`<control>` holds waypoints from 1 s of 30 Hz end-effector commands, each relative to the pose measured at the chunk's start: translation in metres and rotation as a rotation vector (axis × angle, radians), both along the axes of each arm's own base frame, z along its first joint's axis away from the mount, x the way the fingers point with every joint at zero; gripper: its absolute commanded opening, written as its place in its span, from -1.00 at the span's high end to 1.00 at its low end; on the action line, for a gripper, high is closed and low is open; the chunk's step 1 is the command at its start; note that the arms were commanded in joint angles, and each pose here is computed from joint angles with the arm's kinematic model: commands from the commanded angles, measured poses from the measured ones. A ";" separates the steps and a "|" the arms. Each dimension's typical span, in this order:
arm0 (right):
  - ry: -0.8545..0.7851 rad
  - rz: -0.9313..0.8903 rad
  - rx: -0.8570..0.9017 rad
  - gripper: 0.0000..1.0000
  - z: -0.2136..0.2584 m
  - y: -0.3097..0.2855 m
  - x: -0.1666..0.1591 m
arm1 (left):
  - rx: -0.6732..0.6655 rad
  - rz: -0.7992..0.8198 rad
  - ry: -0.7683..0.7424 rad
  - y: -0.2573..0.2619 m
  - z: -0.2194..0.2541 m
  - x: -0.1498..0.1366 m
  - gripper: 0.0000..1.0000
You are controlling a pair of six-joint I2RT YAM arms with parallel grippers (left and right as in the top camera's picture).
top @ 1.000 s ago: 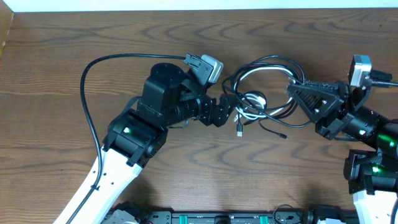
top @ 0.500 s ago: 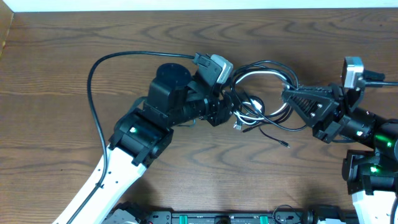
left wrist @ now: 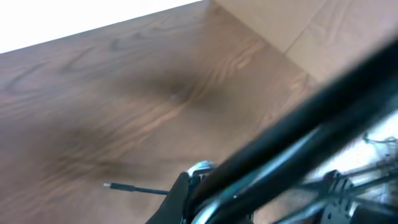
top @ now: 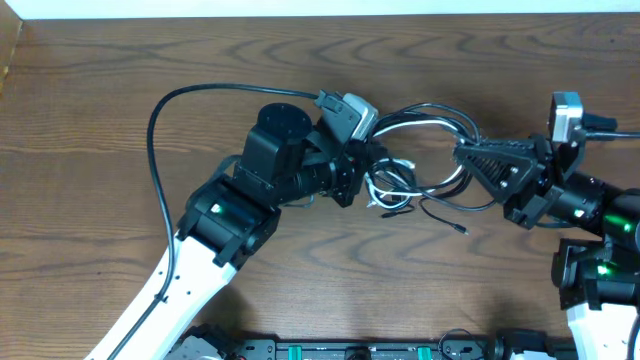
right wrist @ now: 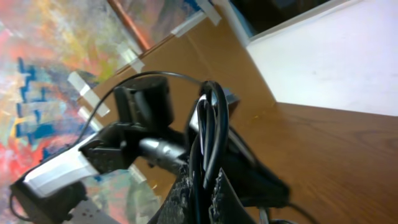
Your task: Untangle cables
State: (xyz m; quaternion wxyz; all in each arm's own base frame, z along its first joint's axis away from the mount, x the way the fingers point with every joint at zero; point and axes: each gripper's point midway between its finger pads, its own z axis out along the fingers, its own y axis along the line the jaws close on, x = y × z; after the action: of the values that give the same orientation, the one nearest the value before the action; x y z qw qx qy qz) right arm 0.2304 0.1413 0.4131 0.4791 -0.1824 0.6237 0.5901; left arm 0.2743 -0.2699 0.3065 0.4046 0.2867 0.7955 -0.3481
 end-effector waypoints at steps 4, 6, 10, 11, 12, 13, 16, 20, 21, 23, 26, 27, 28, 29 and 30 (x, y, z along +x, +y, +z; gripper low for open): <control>-0.056 -0.163 -0.031 0.98 -0.004 -0.036 0.033 | 0.111 0.169 -0.078 0.047 0.011 0.006 0.87; -0.036 -0.193 -0.036 0.98 -0.010 -0.045 0.042 | 0.133 0.217 -0.089 0.059 0.013 0.006 0.85; 0.041 -0.216 -0.039 0.98 -0.027 -0.057 0.055 | 0.154 0.300 -0.141 0.078 0.024 0.006 0.85; 0.059 -0.211 -0.040 0.98 -0.032 -0.058 0.057 | 0.154 0.298 -0.159 0.079 0.028 0.004 0.85; 0.070 -0.204 -0.041 0.98 -0.035 -0.058 0.059 | 0.155 0.294 -0.174 0.080 0.031 0.002 0.85; 0.078 -0.195 -0.043 0.98 -0.037 -0.057 0.059 | 0.156 0.290 -0.186 0.081 0.033 0.001 0.85; 0.093 -0.182 -0.043 0.98 -0.041 -0.057 0.061 | 0.150 0.292 -0.192 0.082 0.036 -0.001 0.85; 0.095 -0.178 -0.044 0.67 -0.042 -0.057 0.061 | 0.149 0.291 -0.191 0.082 0.036 -0.001 0.85; 0.095 -0.174 -0.045 0.65 -0.042 -0.056 0.061 | 0.149 0.291 -0.192 0.082 0.036 -0.001 0.85; 0.095 -0.159 -0.050 0.52 -0.042 -0.055 0.058 | 0.147 0.292 -0.193 0.082 0.037 -0.001 0.85; 0.096 -0.132 -0.058 0.31 -0.044 -0.052 0.054 | 0.145 0.293 -0.197 0.082 0.038 -0.001 0.85; 0.096 -0.122 -0.060 0.27 -0.044 -0.051 0.053 | 0.144 0.293 -0.197 0.082 0.038 0.000 0.85; 0.097 -0.112 -0.063 0.23 -0.044 -0.050 0.052 | 0.144 0.293 -0.197 0.082 0.038 0.000 0.85; 0.098 -0.103 -0.066 0.21 -0.045 -0.050 0.050 | 0.143 0.293 -0.197 0.082 0.038 0.000 0.85; 0.098 -0.076 -0.073 0.15 -0.046 -0.047 0.046 | 0.141 0.294 -0.193 0.081 0.037 0.000 0.85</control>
State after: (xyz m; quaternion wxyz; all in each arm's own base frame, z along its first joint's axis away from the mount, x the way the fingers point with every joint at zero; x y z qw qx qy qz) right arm 0.2859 0.0902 0.3635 0.4716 -0.1190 0.6765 0.5531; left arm 0.2730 -0.1919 0.3288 0.4850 0.2324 0.8187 -0.2014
